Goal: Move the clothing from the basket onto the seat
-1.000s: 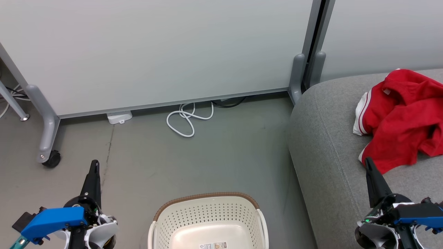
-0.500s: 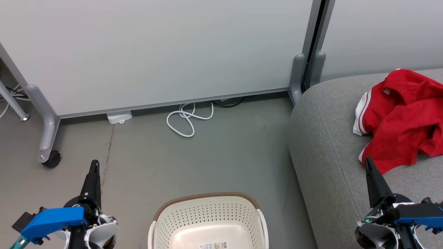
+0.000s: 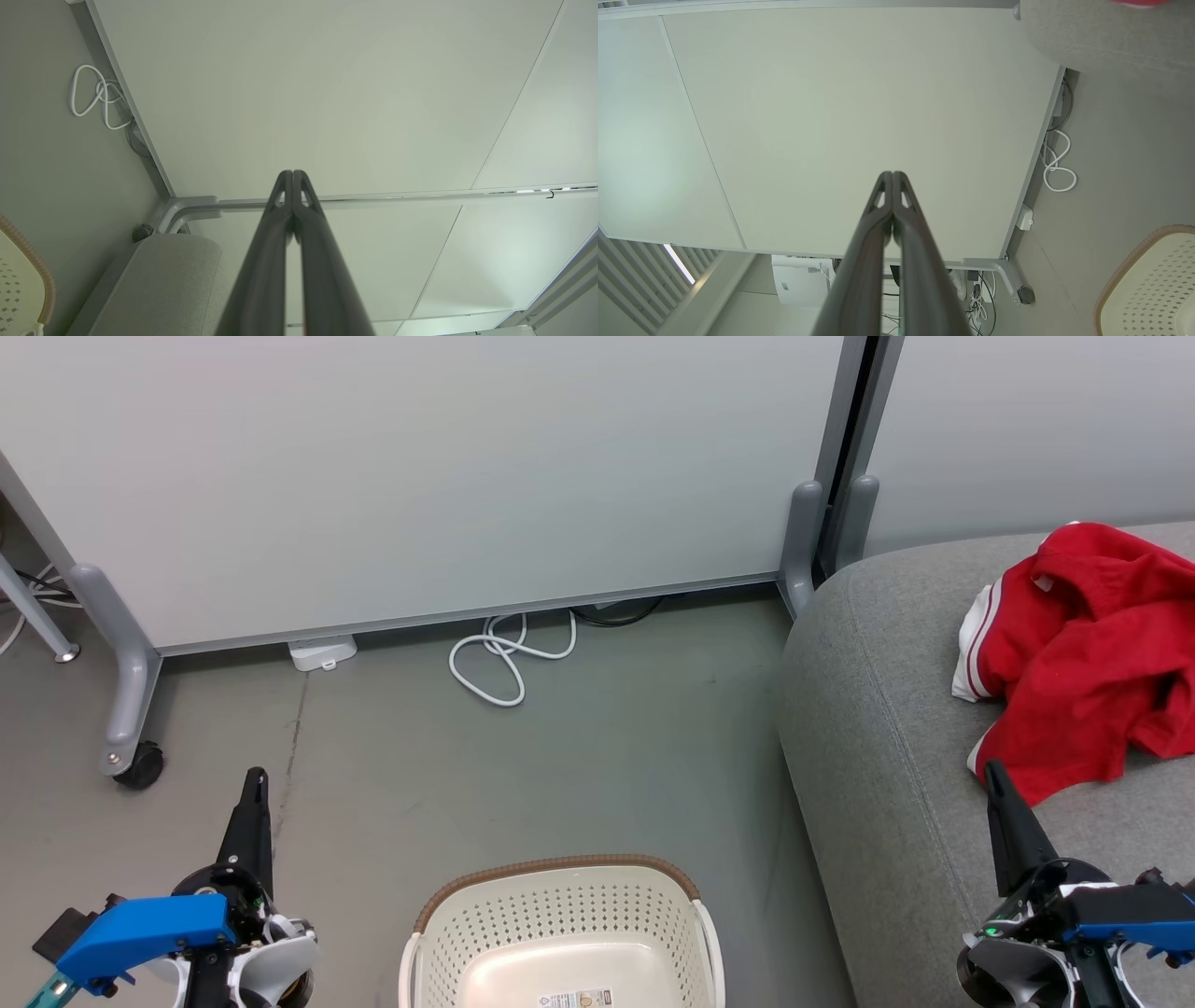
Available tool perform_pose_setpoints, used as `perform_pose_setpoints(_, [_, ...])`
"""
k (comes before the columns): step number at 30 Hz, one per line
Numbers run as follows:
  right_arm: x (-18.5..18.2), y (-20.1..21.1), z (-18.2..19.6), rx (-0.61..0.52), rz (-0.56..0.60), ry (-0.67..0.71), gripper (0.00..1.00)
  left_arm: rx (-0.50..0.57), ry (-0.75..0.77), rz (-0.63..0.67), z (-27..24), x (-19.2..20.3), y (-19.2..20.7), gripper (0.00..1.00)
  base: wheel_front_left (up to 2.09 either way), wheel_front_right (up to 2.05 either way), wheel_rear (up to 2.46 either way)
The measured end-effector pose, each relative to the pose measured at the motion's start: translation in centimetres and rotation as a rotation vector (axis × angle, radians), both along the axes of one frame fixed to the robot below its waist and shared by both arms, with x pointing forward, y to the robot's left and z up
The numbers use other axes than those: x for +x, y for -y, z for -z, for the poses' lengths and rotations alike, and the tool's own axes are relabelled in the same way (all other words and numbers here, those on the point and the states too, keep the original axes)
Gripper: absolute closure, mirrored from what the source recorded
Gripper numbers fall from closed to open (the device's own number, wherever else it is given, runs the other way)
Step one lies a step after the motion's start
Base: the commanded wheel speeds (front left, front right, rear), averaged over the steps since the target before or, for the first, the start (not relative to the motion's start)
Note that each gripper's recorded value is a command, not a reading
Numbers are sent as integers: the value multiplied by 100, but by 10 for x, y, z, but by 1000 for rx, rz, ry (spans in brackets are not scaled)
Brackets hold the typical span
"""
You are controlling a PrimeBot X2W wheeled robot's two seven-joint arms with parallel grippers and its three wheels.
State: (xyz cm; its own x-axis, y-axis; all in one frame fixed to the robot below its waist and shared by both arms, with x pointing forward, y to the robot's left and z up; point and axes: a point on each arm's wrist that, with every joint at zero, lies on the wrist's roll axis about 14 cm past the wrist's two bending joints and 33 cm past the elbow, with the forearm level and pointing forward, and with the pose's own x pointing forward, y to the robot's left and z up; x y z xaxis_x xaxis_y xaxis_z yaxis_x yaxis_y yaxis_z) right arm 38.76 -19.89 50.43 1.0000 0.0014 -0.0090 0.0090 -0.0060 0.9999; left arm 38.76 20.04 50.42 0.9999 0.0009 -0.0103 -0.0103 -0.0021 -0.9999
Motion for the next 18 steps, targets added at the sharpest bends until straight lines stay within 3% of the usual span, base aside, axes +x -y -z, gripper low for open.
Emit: perform_pose_setpoints(18, [0, 0, 0, 0, 0, 0, 100, 0, 0, 0, 0, 0, 0, 100, 0, 0, 0])
